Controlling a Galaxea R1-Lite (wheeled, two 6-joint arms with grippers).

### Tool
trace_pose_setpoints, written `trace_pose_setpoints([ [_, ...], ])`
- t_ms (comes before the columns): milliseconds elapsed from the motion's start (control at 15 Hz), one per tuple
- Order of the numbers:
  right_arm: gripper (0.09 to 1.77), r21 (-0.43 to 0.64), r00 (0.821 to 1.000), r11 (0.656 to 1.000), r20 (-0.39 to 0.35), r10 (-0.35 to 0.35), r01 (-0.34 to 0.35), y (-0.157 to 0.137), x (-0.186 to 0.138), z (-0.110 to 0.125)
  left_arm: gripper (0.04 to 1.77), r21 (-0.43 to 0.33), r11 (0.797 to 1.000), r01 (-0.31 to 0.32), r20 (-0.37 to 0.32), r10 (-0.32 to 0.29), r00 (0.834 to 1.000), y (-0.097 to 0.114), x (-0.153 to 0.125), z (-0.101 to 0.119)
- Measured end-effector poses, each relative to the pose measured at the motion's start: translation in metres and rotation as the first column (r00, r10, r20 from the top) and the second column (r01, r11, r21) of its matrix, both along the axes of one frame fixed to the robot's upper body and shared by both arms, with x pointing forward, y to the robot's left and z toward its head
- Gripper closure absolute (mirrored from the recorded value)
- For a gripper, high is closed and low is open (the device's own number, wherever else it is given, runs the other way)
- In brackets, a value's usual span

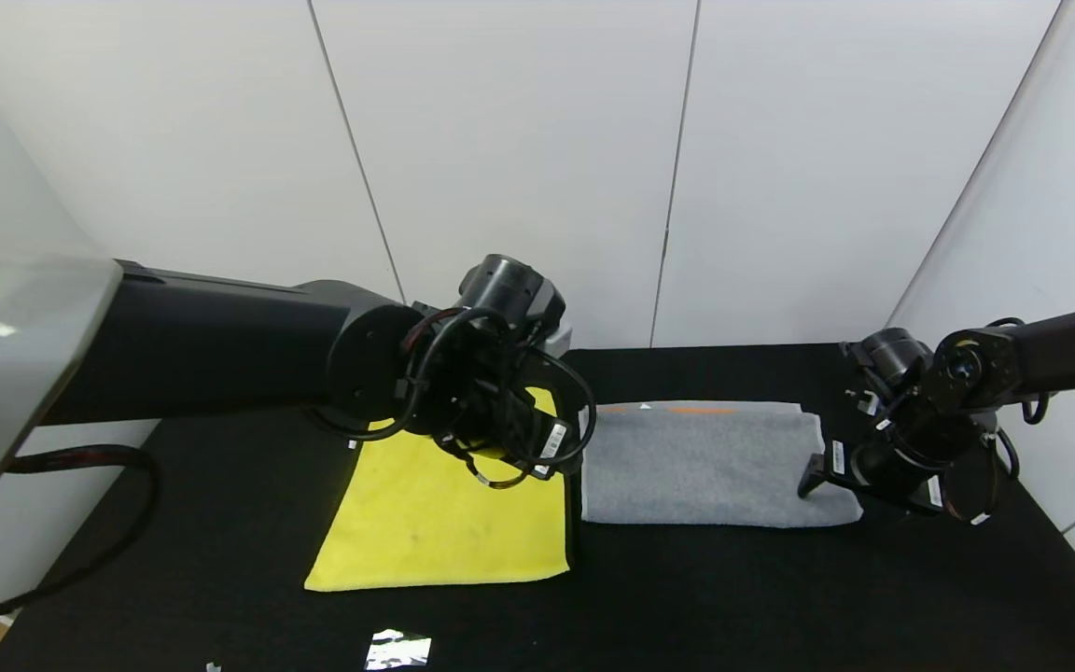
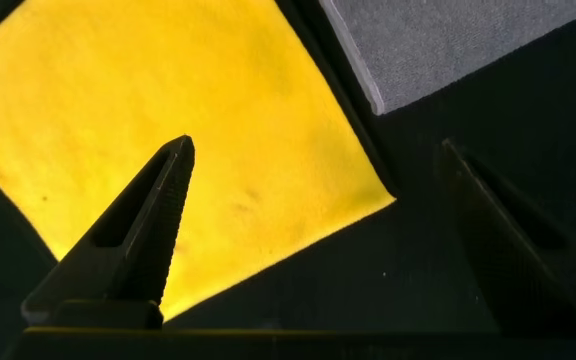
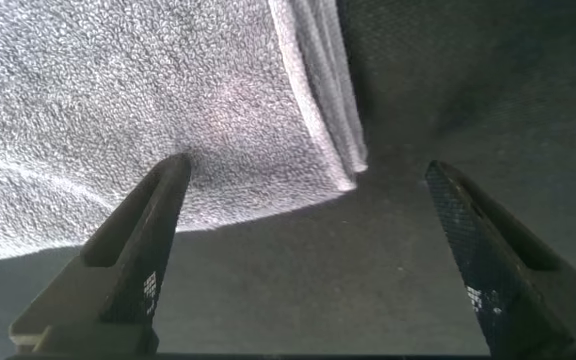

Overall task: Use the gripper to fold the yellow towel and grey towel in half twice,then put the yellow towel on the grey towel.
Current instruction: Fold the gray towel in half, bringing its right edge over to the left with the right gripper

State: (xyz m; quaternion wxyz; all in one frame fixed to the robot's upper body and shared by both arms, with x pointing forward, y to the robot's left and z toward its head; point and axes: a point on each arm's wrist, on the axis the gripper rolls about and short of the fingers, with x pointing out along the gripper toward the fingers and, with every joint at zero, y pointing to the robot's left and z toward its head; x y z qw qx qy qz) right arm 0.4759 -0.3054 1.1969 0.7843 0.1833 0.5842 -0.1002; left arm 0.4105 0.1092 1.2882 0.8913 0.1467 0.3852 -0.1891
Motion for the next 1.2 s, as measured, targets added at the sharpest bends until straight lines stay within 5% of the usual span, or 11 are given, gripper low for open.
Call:
trace_pose_setpoints([
  [467, 0.21, -0.007, 0.999, 0.999, 0.024, -0.038, 0.038, 0.011, 0.006, -0.008, 0.11, -0.042, 0.999, 0.004, -0.003, -0.004, 1.0, 0.014, -0.004, 0.012],
  [667, 0.7, -0.01, 0.999, 0.999, 0.016, -0.039, 0.039, 0.012, 0.007, -0.013, 0.1, -0.043, 0.999, 0.003, -0.003, -0.003, 1.0, 0.016, -0.006, 0.013],
  [933, 1.11, -0.01, 0.999, 0.999, 0.016, -0.037, 0.037, 0.012, 0.009, -0.014, 0.1, -0.044, 0.999, 0.003, -0.002, -0.003, 1.0, 0.017, -0.006, 0.013],
  [1067, 1.71, -0.009, 0.999, 0.999, 0.019, -0.037, 0.038, 0.012, 0.009, -0.013, 0.1, -0.043, 0.999, 0.003, -0.003, -0.003, 1.0, 0.017, -0.007, 0.013],
  [1200, 1.71, -0.01, 0.999, 0.999, 0.024, -0.037, 0.037, 0.012, 0.009, -0.011, 0.1, -0.044, 0.999, 0.003, -0.002, -0.003, 1.0, 0.017, -0.007, 0.014],
])
